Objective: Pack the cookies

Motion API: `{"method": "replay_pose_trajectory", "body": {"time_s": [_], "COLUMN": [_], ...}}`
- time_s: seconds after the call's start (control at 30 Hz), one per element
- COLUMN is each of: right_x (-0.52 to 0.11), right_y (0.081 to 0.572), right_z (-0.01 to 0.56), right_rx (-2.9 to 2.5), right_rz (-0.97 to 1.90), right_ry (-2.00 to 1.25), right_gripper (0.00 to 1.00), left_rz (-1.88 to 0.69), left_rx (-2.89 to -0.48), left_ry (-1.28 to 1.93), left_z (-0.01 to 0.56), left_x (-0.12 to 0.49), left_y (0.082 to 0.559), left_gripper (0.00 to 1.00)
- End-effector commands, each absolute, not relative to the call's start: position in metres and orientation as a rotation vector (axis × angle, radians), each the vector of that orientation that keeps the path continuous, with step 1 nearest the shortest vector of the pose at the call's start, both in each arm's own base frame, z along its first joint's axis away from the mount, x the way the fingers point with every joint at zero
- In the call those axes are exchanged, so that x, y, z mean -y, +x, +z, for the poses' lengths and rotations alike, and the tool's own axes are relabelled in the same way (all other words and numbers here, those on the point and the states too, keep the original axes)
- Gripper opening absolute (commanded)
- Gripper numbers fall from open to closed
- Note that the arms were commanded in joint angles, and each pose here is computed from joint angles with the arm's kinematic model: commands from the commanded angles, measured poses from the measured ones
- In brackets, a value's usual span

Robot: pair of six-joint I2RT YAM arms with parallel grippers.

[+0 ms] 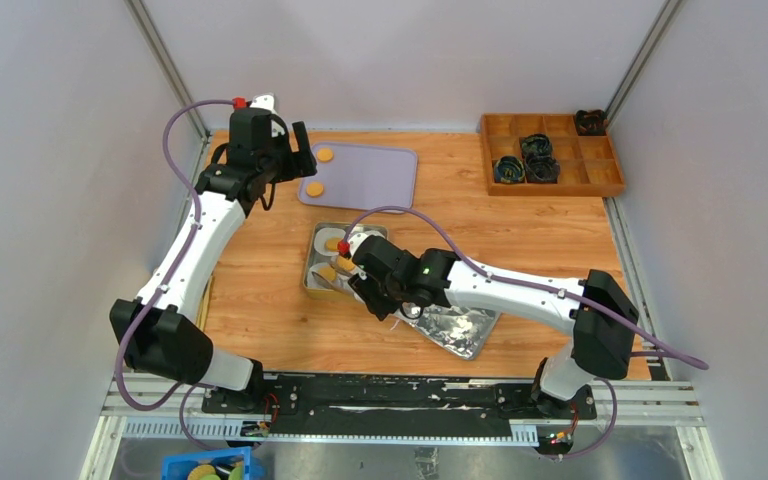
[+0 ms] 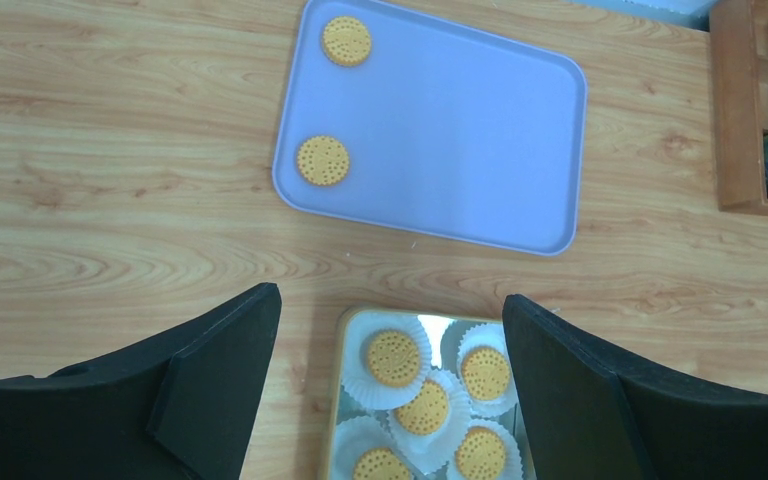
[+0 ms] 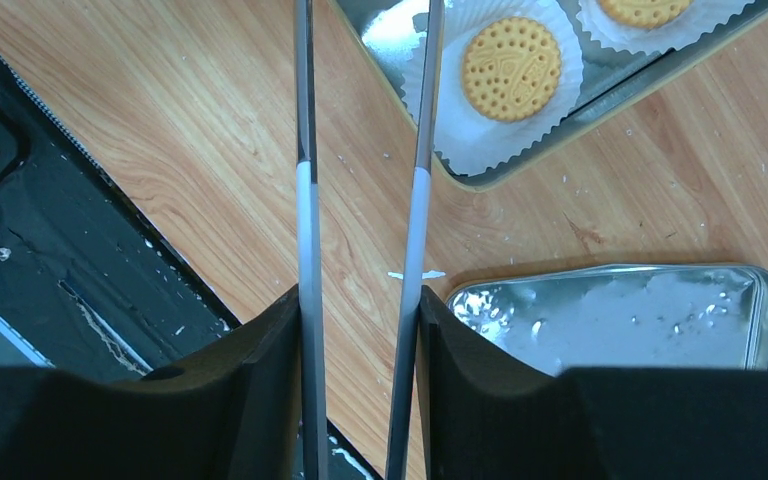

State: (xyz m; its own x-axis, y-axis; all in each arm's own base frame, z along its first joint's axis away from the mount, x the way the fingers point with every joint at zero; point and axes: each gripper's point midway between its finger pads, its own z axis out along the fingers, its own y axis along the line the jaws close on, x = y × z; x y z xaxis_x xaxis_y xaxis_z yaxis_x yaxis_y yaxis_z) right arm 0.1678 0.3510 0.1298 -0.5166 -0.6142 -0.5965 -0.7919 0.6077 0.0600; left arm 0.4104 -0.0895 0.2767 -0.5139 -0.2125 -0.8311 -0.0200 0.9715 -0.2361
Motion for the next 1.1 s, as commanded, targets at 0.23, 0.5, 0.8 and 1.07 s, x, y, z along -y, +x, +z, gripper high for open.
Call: {"method": "replay_pose_trajectory", "body": {"time_s": [0.23,0.5,0.8,1.07], "right_x": [-0.362,-0.36,-0.326,-0.242], "right_y": [0.169,0.18,0.234,0.324], "right_z": [0.149,0.158,0.203,0.196], "right_rx": [-2.259,-2.226,-2.11,-2.189], "right_rz": [0.481,0.429,0.215,-0.064], "right_ry": [-1.092,-1.05,-0.836,-0.474], "right_gripper": [0.51,0.4,0.33,0.33], "left_rz": [-0.243,-0.256,-0.263,-0.259], "left_rx": [-2.072,-2.058,-2.053,-2.09], "left_ry": [-0.147,-0.135,-0.147,-0.167], "left_z": [0.288,0.293,0.291,0.273], "left_x": [0.087,0.089,0.09,0.092], "left_y": [0.408,0.408,0.41,0.419], "left_gripper": [0.89,0.91,0.91,0.9]}}
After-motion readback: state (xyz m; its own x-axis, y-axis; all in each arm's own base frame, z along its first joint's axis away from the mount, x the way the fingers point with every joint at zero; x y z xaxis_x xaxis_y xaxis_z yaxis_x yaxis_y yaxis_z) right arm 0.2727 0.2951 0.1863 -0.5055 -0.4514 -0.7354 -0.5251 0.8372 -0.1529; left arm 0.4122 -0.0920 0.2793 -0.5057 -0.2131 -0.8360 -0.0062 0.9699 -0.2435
